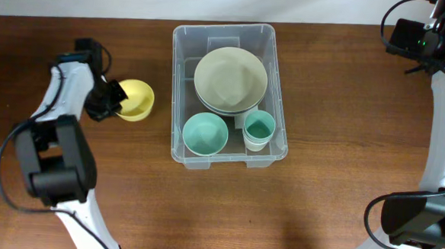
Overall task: Pack container
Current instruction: 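Lift the yellow bowl with the left gripper toward the bin, then lower the yellow bowl onto the mint bowl and open the left gripper, then withdraw the left gripper up and left away from the bin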
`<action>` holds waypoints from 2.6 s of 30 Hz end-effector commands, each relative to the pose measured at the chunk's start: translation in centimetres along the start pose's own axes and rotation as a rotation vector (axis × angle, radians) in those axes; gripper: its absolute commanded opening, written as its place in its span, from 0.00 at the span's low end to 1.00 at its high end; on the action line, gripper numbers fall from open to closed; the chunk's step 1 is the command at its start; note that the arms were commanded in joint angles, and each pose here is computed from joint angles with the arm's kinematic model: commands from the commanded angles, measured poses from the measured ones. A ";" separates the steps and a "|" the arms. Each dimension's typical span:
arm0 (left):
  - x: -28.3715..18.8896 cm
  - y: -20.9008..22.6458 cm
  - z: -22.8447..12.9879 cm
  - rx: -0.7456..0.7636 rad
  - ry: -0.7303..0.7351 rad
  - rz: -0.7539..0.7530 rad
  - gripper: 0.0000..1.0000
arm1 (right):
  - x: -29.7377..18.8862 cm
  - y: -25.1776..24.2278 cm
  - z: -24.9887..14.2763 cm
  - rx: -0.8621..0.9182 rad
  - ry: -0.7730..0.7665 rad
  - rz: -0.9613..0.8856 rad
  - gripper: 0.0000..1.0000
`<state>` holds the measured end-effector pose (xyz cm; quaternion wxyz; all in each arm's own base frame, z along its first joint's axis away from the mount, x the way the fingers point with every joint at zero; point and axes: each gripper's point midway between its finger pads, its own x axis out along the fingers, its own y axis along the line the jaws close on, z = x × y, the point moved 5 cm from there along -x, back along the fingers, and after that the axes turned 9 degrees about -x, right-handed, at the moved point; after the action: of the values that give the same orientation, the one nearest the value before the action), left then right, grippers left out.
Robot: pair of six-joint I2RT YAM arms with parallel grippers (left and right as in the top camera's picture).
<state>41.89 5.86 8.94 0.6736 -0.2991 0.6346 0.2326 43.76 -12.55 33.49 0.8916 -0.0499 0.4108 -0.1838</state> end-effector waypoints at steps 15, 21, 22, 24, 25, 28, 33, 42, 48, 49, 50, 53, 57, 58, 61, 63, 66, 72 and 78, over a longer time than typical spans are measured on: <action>-19.7 -9.9 -15.6 0.579 -0.290 -0.353 0.01 | 0.0 0.1 0.0 0.011 -0.003 0.003 0.99; -16.3 -11.0 -18.9 0.665 -0.208 -0.290 0.01 | 0.0 0.1 0.0 0.011 -0.003 0.003 0.99; -15.8 -11.2 -19.4 0.680 -0.193 -0.281 0.01 | 0.0 0.1 0.0 0.011 -0.003 0.003 0.99; -15.2 -11.4 -19.9 0.693 -0.178 -0.271 0.01 | 0.0 0.1 0.0 0.011 -0.003 0.003 0.99; -14.9 -11.5 -19.9 0.696 -0.173 -0.266 0.01 | 0.0 0.1 0.0 0.011 -0.003 0.003 0.99; -14.5 -11.3 -19.9 0.690 -0.166 -0.251 0.01 | 0.0 0.1 0.0 0.011 -0.003 0.003 0.99; -13.6 -10.3 -19.7 0.658 -0.167 -0.182 0.01 | 0.0 0.1 0.0 0.011 -0.003 0.003 0.99; -13.5 -10.2 -19.7 0.657 -0.165 -0.179 0.02 | 0.0 0.1 0.0 0.011 -0.003 0.003 0.99; -13.5 -10.2 -19.7 0.658 -0.165 -0.179 0.05 | 0.0 0.1 0.0 0.011 -0.003 0.003 0.99; -13.5 -10.3 -19.7 0.658 -0.165 -0.179 0.05 | 0.0 0.1 0.0 0.011 -0.003 0.003 0.99; -13.5 -10.2 -19.7 0.657 -0.165 -0.179 0.06 | 0.0 0.1 0.0 0.011 -0.003 0.003 0.99; -13.5 -10.2 -19.7 0.657 -0.165 -0.178 0.25 | 0.0 0.1 0.0 0.011 -0.003 0.003 0.99; -13.5 -10.1 -19.3 0.653 -0.193 -0.156 0.47 | 0.0 0.1 0.0 0.011 -0.003 0.003 0.99; -13.5 -10.0 -19.0 0.649 -0.205 -0.148 0.47 | 0.0 0.1 0.0 0.011 -0.003 0.003 0.99; -13.9 -10.1 -18.1 0.628 -0.226 -0.161 0.47 | 0.0 0.1 0.0 0.011 -0.003 0.003 0.99; -14.5 -10.0 -17.3 0.606 -0.242 -0.171 0.47 | 0.0 0.1 0.0 0.011 -0.003 0.003 0.99; -16.1 -9.5 -14.5 0.533 -0.295 -0.196 0.47 | 0.0 0.1 0.0 0.011 -0.003 0.003 0.99; -17.8 -5.1 -5.6 0.287 -0.425 -0.216 0.48 | 0.0 0.1 0.0 0.011 -0.003 0.003 0.99; -18.5 -1.9 -1.9 0.172 -0.478 -0.206 0.66 | 0.0 0.1 0.0 0.011 -0.003 0.003 0.99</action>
<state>39.92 3.13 26.79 0.8429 -0.2353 0.4561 0.1619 43.76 -12.55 33.49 0.8916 -0.0497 0.4108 -0.1839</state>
